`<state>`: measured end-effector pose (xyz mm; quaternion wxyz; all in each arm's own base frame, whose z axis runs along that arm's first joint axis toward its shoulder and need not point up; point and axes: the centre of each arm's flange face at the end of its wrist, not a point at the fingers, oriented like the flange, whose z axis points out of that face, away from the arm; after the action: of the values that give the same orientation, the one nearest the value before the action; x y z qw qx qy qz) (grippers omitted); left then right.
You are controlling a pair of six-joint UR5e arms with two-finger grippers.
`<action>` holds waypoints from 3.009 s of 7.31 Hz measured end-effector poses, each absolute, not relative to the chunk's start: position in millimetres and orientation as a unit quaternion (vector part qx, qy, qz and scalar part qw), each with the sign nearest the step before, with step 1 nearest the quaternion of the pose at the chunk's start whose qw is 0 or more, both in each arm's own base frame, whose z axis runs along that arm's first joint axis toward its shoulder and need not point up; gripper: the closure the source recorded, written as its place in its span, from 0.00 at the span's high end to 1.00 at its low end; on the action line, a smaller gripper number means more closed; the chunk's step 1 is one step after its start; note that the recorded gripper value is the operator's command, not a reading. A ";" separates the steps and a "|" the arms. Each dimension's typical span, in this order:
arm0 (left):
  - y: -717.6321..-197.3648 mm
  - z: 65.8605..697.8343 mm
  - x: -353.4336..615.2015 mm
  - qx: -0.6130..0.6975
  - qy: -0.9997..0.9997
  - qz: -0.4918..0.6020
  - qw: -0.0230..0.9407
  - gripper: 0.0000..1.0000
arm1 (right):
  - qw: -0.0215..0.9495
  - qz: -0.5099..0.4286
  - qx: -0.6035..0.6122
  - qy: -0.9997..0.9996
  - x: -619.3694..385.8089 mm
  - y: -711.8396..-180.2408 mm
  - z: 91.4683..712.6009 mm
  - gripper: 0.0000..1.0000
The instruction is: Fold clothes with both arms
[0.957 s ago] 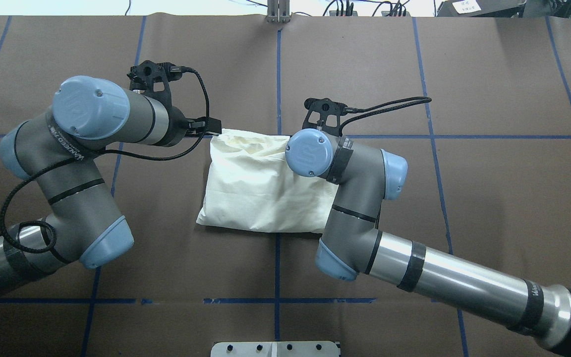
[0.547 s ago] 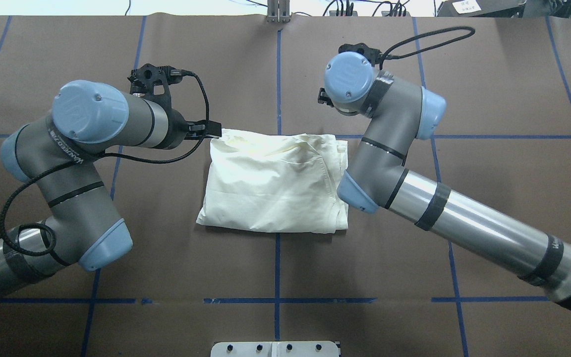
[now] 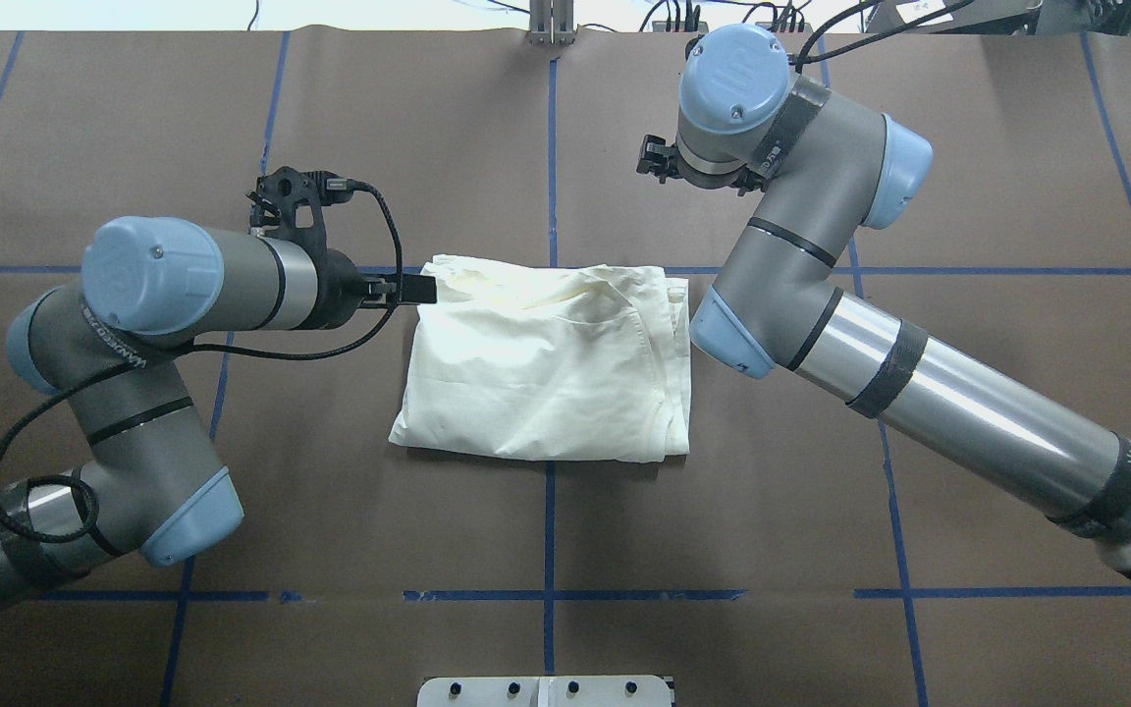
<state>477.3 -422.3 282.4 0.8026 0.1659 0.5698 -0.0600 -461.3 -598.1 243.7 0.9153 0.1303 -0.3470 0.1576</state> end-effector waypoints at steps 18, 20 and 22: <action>-498.9 313.7 469.0 0.213 0.538 -0.103 0.809 1.00 | 0.914 0.157 0.131 -0.351 -454.3 -590.5 248.3 1.00; -519.6 324.2 482.0 0.236 0.533 -0.069 0.809 0.93 | 0.914 0.157 0.131 -0.351 -454.2 -590.5 248.7 1.00; -529.3 336.9 498.6 0.242 0.551 -0.055 0.797 0.37 | 0.914 0.158 0.131 -0.350 -454.0 -590.4 250.5 1.00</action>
<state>498.6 -529.3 336.9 0.7969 0.2415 0.5510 -0.0551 -454.0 -590.4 250.5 0.9142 0.1307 -0.3497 0.1579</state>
